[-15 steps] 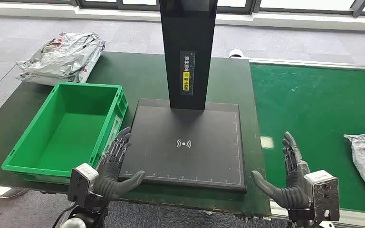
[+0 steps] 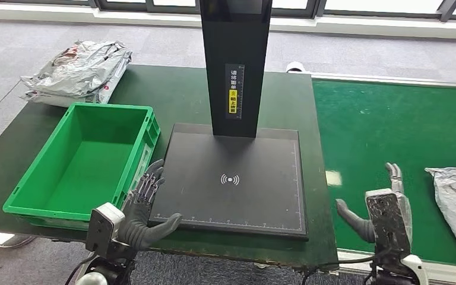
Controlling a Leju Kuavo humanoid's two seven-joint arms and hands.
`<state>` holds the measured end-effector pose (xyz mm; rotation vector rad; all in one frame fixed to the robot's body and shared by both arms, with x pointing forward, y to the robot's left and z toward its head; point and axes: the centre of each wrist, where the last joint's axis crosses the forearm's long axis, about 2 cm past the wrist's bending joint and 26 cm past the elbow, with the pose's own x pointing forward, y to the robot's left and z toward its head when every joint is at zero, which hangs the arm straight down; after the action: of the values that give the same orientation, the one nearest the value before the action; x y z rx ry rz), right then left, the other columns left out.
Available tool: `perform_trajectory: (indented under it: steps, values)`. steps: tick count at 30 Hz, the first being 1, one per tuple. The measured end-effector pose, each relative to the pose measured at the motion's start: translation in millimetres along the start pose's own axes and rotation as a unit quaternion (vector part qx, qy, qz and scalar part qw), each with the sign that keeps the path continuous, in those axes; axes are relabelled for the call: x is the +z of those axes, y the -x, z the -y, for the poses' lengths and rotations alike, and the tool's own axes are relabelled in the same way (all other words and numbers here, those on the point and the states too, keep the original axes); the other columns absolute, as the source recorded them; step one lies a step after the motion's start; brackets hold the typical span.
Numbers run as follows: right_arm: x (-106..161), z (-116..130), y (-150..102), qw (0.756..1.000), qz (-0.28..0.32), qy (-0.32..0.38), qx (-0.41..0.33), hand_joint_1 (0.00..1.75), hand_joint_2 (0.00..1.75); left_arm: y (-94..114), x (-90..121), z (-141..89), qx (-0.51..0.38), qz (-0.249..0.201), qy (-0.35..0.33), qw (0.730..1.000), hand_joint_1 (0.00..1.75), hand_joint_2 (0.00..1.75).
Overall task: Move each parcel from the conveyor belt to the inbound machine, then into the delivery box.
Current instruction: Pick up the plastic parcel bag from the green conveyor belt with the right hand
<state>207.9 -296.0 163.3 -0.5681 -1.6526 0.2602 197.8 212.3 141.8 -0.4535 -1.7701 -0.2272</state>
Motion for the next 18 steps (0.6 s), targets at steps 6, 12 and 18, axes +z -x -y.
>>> perform_trajectory:
  steps: [6, 12, 18]
  values:
    - [-40.3, 22.1, 18.4, 0.988, -0.059, 0.056, 0.127, 0.00, 1.75, -0.3, -2.9, 2.0, 0.004, -0.001, 0.008, 1.000, 0.00, 1.75]
    - [-92.7, 79.0, 73.4, 0.958, -0.137, 0.090, 0.235, 0.00, 1.75, 0.4, -9.9, 3.2, 0.007, -0.002, 0.030, 1.000, 0.00, 1.75]
    - [-125.4, 122.0, 111.5, 0.929, -0.232, 0.066, 0.282, 0.00, 1.75, 3.3, -12.2, 0.9, 0.009, -0.006, 0.039, 0.999, 0.00, 1.75]
